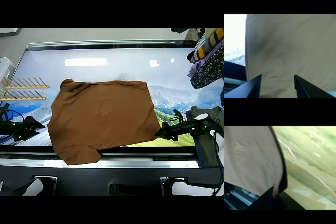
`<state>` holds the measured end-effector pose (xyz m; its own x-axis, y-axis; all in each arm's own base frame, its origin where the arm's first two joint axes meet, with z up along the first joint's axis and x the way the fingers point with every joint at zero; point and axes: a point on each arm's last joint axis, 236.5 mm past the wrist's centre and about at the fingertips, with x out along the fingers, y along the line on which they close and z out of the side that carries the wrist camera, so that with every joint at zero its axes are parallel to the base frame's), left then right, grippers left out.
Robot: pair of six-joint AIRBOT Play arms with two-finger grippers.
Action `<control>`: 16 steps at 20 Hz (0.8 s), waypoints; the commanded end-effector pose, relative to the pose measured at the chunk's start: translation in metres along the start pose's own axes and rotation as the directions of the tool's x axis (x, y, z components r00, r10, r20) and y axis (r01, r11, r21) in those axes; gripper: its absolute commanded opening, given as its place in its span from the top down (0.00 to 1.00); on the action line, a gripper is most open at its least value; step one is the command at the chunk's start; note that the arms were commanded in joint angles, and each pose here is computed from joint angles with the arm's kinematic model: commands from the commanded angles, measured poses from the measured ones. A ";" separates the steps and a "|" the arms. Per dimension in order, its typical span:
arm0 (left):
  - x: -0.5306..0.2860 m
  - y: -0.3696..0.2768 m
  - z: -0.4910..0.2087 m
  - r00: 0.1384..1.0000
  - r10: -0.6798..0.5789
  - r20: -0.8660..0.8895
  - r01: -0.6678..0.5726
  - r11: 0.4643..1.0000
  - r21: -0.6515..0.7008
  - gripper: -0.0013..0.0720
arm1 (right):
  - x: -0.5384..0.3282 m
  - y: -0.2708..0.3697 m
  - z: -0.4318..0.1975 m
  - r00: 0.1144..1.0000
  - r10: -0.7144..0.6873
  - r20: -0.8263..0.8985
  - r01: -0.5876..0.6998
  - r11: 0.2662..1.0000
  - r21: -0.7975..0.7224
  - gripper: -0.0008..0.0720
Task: Fold the clothes and pants, and hang the long-sleeved shirts on hangers.
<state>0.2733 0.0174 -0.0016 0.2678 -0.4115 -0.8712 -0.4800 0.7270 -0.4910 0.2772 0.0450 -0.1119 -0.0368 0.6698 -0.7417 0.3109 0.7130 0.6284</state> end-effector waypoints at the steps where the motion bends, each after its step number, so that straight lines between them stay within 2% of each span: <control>1: 0.010 0.018 -0.016 0.999 0.007 -0.040 -0.009 0.999 -0.054 0.34 | 0.001 0.015 -0.002 1.000 0.001 0.006 -0.001 0.999 -0.040 0.95; 4: 0.035 0.040 -0.049 0.992 0.006 -0.127 -0.023 0.991 -0.135 0.34 | -0.014 0.028 -0.001 0.998 -0.004 0.060 0.009 0.997 -0.076 0.95; 6: 0.050 0.051 -0.070 0.984 0.013 -0.179 -0.043 0.985 -0.165 0.15 | -0.024 0.035 0.000 0.995 -0.006 0.095 0.014 0.996 -0.083 0.95; 16: 0.073 0.069 -0.086 0.982 0.034 -0.186 -0.073 0.975 -0.209 0.15 | -0.035 0.051 -0.010 0.995 0.014 0.100 -0.004 0.995 -0.098 0.95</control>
<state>0.1879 -0.0093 -0.0959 0.0856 -0.4835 -0.8712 -0.6556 0.6311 -0.4146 0.2857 0.0570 -0.0555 0.0638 0.6458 -0.7609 0.2151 0.7356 0.6424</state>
